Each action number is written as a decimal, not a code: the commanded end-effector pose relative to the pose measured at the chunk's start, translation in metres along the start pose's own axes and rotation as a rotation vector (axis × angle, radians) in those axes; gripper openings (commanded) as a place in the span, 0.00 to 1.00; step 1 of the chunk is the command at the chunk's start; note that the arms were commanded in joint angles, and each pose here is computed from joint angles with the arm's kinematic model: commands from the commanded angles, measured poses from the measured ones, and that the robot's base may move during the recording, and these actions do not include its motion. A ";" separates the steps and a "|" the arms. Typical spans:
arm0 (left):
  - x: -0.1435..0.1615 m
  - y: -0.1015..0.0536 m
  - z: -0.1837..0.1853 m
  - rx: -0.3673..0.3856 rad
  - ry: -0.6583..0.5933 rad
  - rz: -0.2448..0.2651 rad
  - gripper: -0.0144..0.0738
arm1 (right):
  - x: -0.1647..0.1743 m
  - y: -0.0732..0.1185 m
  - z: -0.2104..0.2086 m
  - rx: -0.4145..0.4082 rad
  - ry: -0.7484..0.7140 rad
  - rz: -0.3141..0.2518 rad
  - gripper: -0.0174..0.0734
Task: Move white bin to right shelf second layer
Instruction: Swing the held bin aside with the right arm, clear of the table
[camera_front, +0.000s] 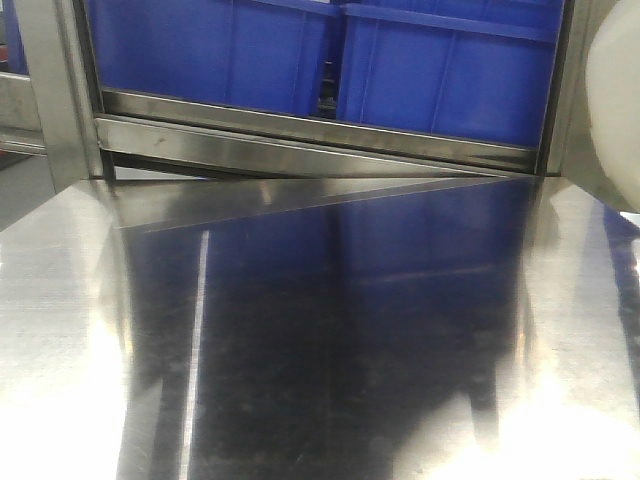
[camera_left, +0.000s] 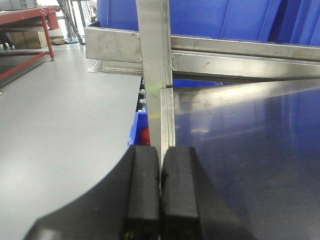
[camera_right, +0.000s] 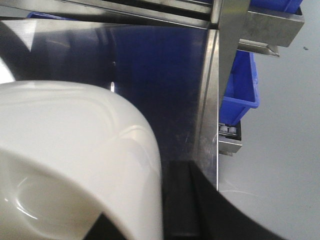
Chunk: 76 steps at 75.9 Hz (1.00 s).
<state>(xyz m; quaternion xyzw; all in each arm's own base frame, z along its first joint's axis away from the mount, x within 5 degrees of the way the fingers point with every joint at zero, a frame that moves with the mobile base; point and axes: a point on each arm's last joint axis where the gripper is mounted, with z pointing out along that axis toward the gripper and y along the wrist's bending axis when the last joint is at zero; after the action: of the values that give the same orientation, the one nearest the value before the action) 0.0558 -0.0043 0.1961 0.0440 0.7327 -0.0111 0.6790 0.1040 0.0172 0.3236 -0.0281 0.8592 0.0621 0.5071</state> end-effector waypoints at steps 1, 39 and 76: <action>0.004 0.000 0.001 0.000 -0.065 -0.005 0.26 | -0.016 0.001 -0.006 -0.007 -0.123 0.006 0.25; 0.004 0.000 0.001 0.000 -0.065 -0.005 0.26 | -0.016 0.001 -0.006 -0.007 -0.123 0.006 0.25; 0.004 0.000 0.001 0.000 -0.065 -0.005 0.26 | -0.016 0.001 -0.006 -0.007 -0.123 0.006 0.25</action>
<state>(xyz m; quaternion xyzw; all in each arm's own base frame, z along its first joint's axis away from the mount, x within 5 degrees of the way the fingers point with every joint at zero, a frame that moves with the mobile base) 0.0558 -0.0043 0.1961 0.0440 0.7327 -0.0111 0.6790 0.1040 0.0172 0.3236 -0.0281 0.8592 0.0621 0.5071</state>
